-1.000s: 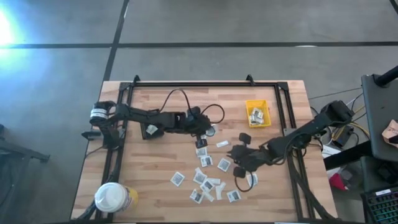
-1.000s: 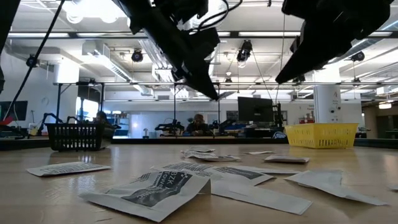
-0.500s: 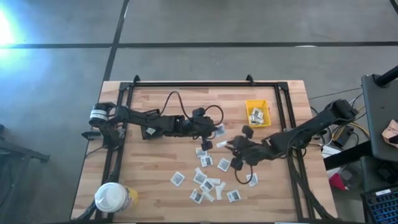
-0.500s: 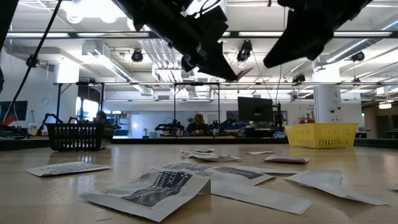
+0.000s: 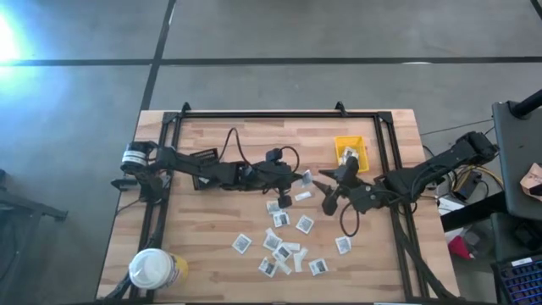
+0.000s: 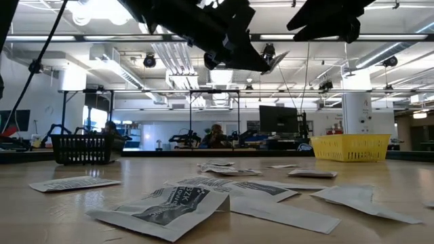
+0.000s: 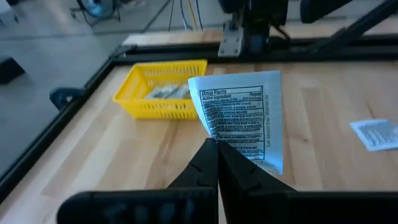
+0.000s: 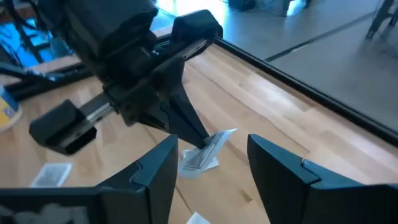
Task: Pick & Place First Aid Supplies
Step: Put the black pad into the yellow bin
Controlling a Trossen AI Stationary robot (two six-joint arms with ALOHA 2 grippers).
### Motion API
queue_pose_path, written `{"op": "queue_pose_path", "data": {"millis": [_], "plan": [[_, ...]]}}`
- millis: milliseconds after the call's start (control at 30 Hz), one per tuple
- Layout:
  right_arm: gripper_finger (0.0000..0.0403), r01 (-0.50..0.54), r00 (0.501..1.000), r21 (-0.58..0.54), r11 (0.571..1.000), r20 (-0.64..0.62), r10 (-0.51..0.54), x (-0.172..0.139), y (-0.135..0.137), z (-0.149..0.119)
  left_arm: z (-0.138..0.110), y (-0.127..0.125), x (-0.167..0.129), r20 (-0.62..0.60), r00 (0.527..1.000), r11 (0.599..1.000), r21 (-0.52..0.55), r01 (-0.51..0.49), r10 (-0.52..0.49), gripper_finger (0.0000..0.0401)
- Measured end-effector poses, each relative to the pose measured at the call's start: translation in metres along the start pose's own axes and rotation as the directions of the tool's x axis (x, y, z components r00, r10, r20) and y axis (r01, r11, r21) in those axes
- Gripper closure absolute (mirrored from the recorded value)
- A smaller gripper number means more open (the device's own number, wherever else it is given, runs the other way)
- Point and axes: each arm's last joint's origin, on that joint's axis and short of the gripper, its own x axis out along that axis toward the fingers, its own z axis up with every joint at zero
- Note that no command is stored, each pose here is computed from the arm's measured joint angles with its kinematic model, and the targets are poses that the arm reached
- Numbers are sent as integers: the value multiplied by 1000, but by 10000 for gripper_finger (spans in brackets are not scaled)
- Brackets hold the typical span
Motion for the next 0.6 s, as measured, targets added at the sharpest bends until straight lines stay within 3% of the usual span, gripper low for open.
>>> {"op": "queue_pose_path", "data": {"millis": [167, 600], "plan": [[214, 21, 1000, 64, 998, -7, -21, 6, -1, -2, -4, 0, 0, 66, 998, 1000, -11, -3, 4, 401], [236, 31, 1000, 136, 990, -9, -30, 12, 0, -6, -4, 1, 0, 102, 994, 998, 26, -51, 48, 401]]}}
